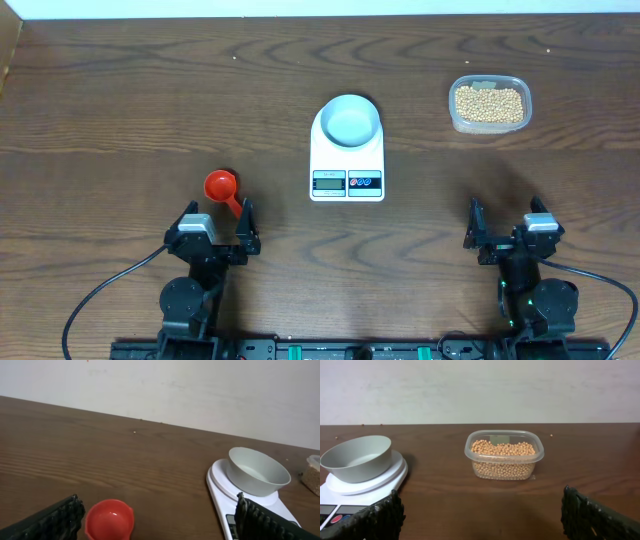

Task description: Scoop item into bowl and weigh 50g on scale

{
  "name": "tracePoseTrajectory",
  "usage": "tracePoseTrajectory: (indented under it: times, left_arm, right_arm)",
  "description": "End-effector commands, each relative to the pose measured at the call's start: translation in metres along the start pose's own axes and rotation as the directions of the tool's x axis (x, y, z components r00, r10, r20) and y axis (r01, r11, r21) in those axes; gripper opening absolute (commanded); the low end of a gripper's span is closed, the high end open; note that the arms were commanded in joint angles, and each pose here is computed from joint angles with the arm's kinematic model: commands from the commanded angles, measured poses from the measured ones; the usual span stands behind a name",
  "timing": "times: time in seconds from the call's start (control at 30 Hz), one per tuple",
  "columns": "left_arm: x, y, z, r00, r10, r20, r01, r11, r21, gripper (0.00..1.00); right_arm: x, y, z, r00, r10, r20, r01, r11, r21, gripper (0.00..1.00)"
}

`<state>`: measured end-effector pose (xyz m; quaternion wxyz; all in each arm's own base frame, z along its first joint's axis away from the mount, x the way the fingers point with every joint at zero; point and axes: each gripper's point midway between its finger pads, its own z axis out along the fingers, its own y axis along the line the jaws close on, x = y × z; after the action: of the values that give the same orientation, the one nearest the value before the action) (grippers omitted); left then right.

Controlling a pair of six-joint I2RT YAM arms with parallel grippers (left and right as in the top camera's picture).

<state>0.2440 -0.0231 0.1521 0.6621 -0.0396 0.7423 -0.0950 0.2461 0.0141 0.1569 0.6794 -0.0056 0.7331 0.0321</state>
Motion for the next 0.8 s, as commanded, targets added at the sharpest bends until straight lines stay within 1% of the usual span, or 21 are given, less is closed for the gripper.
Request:
tracePoseTrajectory:
  times: [0.0, 0.77]
  left_arm:
    - [0.0137, 0.0130, 0.0002, 0.999, 0.002, -0.040, -0.005, 0.998, -0.066, 0.98]
    - [0.0130, 0.0114, 0.0004, 0.999, -0.007, -0.037, 0.005, 0.998, -0.057, 0.98]
  right_arm:
    - [0.0002, -0.0022, -0.0003, 1.000, -0.012, 0.001, 0.012, 1.000, 0.011, 0.99]
    - [0.0002, -0.0022, -0.0003, 1.000, -0.012, 0.001, 0.012, 1.000, 0.011, 0.99]
